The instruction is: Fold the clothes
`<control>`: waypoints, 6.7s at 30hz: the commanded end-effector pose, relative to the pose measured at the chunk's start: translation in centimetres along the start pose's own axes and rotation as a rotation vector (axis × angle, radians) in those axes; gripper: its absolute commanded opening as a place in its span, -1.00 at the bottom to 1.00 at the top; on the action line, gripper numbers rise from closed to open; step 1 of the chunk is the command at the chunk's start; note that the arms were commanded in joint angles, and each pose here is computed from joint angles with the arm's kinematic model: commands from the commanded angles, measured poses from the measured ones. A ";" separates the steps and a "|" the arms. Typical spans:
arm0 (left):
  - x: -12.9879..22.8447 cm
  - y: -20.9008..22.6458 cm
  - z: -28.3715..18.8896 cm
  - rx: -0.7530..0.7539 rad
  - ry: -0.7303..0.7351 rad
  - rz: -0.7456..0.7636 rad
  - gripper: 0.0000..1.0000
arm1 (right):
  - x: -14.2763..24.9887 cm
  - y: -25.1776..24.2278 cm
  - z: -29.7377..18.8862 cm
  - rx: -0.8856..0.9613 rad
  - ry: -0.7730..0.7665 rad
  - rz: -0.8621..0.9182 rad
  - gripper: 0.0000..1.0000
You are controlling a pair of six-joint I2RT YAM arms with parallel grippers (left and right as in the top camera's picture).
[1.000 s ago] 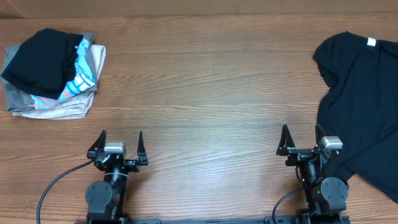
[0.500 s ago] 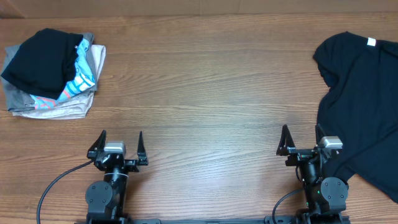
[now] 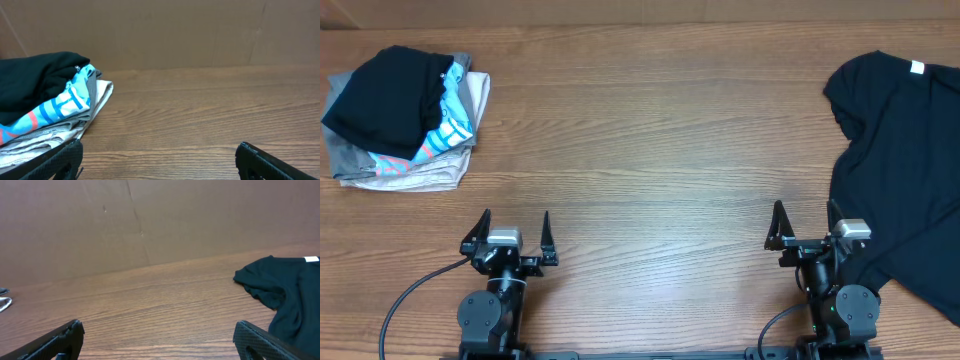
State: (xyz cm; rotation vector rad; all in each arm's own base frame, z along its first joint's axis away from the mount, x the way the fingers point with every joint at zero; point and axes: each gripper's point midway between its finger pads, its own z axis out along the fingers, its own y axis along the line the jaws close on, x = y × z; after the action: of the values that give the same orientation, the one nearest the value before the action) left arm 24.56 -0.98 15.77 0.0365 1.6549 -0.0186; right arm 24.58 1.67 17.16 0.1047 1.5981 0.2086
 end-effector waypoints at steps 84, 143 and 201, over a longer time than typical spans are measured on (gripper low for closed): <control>0.1 -0.4 0.0 0.020 -0.004 0.023 1.00 | 1.4 -17.0 22.3 0.550 1.026 0.184 -0.92; 0.1 -0.4 0.0 0.020 -0.004 0.023 1.00 | 23.9 32.2 13.8 -0.329 1.442 0.073 -0.92; 0.1 -0.4 0.0 0.020 -0.004 0.023 1.00 | 24.1 34.0 14.9 -0.314 1.377 0.007 -0.92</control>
State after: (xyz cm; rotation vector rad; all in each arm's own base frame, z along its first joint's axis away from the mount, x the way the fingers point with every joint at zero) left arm 24.57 -0.98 15.66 0.0388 1.6571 -0.0165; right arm 38.09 39.29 0.65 -0.3040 2.8872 0.6402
